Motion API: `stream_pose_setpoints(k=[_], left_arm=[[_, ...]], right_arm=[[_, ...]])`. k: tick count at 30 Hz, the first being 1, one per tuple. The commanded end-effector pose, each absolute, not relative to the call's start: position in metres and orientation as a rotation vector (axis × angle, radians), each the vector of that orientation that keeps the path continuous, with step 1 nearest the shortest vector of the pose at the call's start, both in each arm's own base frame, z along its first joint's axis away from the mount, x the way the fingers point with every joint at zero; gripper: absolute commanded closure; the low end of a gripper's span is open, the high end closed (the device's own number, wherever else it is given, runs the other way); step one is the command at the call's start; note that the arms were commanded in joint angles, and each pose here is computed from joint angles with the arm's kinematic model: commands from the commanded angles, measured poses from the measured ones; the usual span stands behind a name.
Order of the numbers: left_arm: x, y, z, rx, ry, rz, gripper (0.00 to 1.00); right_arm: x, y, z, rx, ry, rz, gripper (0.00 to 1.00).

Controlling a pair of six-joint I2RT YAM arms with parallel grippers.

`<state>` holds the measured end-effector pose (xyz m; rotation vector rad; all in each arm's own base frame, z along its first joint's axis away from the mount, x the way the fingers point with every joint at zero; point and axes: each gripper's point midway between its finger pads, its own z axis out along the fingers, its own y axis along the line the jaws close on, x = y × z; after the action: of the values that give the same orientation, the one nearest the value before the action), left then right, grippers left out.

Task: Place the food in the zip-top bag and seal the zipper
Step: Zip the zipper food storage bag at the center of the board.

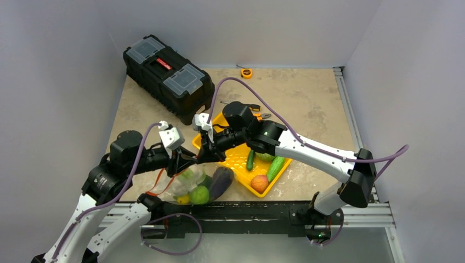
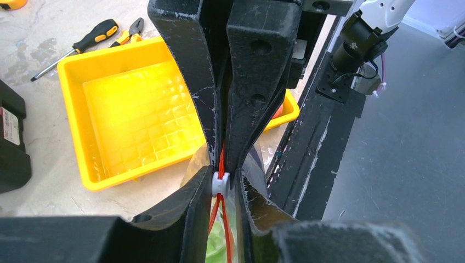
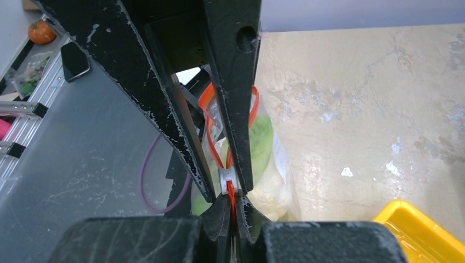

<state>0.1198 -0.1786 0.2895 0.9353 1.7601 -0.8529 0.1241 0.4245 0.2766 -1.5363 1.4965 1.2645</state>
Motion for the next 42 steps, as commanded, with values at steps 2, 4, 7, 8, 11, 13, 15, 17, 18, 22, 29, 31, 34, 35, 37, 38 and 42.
stream_pose_setpoints(k=[2,4,7,8,11,13,15,17,18,22,29,31,34,35,37,38,42], left_arm=[[0.122,-0.178,0.303,0.937,1.702,-0.832,0.88],[0.124,-0.177,0.306,0.926,1.69,-0.818,0.94],[0.128,-0.172,0.307,0.897,1.689,-0.778,1.0],[0.13,-0.169,0.306,0.886,1.691,-0.763,1.0],[0.13,-0.166,0.302,0.88,1.699,-0.742,1.0],[0.13,-0.165,0.3,0.878,1.708,-0.735,1.0],[0.129,-0.163,0.297,0.879,1.723,-0.729,1.0],[0.129,-0.161,0.294,0.878,1.739,-0.718,1.0],[0.128,-0.159,0.293,0.878,1.745,-0.714,1.0],[0.126,-0.153,0.287,0.868,1.766,-0.686,1.0],[0.119,-0.145,0.284,0.877,1.772,-0.661,1.0],[0.118,-0.147,0.286,0.885,1.755,-0.672,1.0],[0.118,-0.15,0.289,0.892,1.744,-0.688,1.0],[0.118,-0.151,0.29,0.892,1.741,-0.69,1.0],[0.119,-0.152,0.291,0.896,1.737,-0.695,1.0],[0.119,-0.152,0.291,0.896,1.735,-0.695,1.0],[0.119,-0.154,0.294,0.893,1.727,-0.704,1.0]], right_arm=[[0.132,0.428,0.312,-1.456,1.393,1.236,1.0],[0.137,0.428,0.311,-1.432,1.412,1.218,1.0],[0.148,0.429,0.312,-1.331,1.468,1.186,1.0],[0.155,0.429,0.312,-1.267,1.501,1.169,1.0],[0.171,0.428,0.309,-1.105,1.574,1.136,1.0],[0.184,0.423,0.308,-0.993,1.612,1.096,1.0],[0.188,0.421,0.317,-0.907,1.59,1.122,1.0],[0.192,0.418,0.321,-0.848,1.6,1.122,1.0],[0.193,0.416,0.323,-0.829,1.602,1.118,1.0],[0.197,0.409,0.331,-0.762,1.593,1.129,1.0],[0.187,0.399,0.327,-0.855,1.554,1.208,1.0],[0.162,0.403,0.324,-1.058,1.465,1.286,1.0],[0.127,0.406,0.32,-1.346,1.335,1.391,0.7],[0.121,0.406,0.316,-1.42,1.315,1.406,0.63],[0.112,0.408,0.316,-1.522,1.265,1.445,0.5],[0.11,0.408,0.315,-1.559,1.254,1.456,0.45],[0.114,0.418,0.313,-1.618,1.23,1.452,0.39]])
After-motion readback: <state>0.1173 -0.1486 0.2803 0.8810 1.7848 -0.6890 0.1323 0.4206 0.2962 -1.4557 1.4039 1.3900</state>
